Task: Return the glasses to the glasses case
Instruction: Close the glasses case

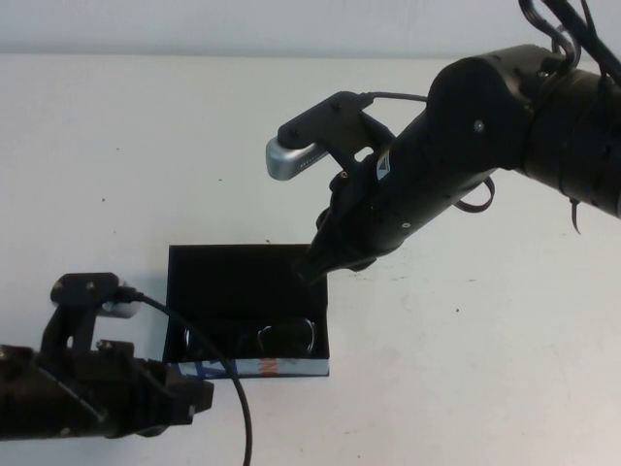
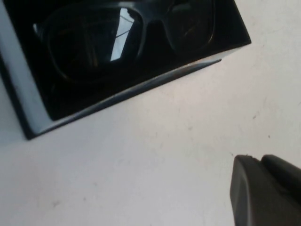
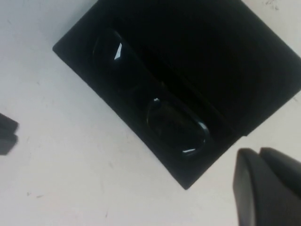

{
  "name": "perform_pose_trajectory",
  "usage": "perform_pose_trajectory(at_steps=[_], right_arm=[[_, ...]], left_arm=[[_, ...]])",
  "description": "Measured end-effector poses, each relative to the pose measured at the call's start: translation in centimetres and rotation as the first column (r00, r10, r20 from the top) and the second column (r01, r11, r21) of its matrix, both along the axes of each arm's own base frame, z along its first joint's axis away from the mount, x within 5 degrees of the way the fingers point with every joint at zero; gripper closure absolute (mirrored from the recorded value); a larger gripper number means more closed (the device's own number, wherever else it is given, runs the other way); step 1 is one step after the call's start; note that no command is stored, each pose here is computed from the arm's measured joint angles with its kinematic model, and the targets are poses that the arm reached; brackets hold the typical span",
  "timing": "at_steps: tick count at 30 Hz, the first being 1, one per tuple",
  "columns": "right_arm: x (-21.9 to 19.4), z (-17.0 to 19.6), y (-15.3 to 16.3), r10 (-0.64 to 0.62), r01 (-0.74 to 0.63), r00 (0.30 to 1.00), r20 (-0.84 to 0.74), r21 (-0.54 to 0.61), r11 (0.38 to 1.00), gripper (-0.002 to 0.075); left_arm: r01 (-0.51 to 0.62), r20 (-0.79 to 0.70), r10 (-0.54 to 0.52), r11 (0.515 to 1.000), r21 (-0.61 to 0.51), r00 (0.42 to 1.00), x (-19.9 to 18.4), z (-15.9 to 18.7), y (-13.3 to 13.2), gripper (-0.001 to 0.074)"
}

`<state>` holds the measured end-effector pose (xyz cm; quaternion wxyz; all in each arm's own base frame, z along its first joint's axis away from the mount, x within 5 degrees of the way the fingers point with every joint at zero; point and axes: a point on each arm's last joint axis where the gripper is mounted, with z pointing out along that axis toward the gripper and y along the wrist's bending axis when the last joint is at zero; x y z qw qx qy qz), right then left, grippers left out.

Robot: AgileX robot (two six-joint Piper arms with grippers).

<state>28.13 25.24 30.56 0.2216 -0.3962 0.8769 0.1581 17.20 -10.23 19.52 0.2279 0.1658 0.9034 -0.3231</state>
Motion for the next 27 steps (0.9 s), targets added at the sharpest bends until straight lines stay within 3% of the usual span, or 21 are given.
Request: perform_pose_trajectory(at_steps=[13,27], right_arm=[[5.2,-1.2,3.5,-0.019,0.020,0.999,-0.048,0.017,1.000,0.0737],[9.7,-5.2,6.7,-0.023,0.024,0.998,-0.063,0.014,1.000,0.0737]], left_arm=[[0.043,-0.006,-0.043,0.998,-0.038,0.999,3.7,-5.9,-1.5,0.0735],[0.106,0.032,-0.106,0.994,-0.001,0.994,5.1,-7.4,-1.9,0.0735]])
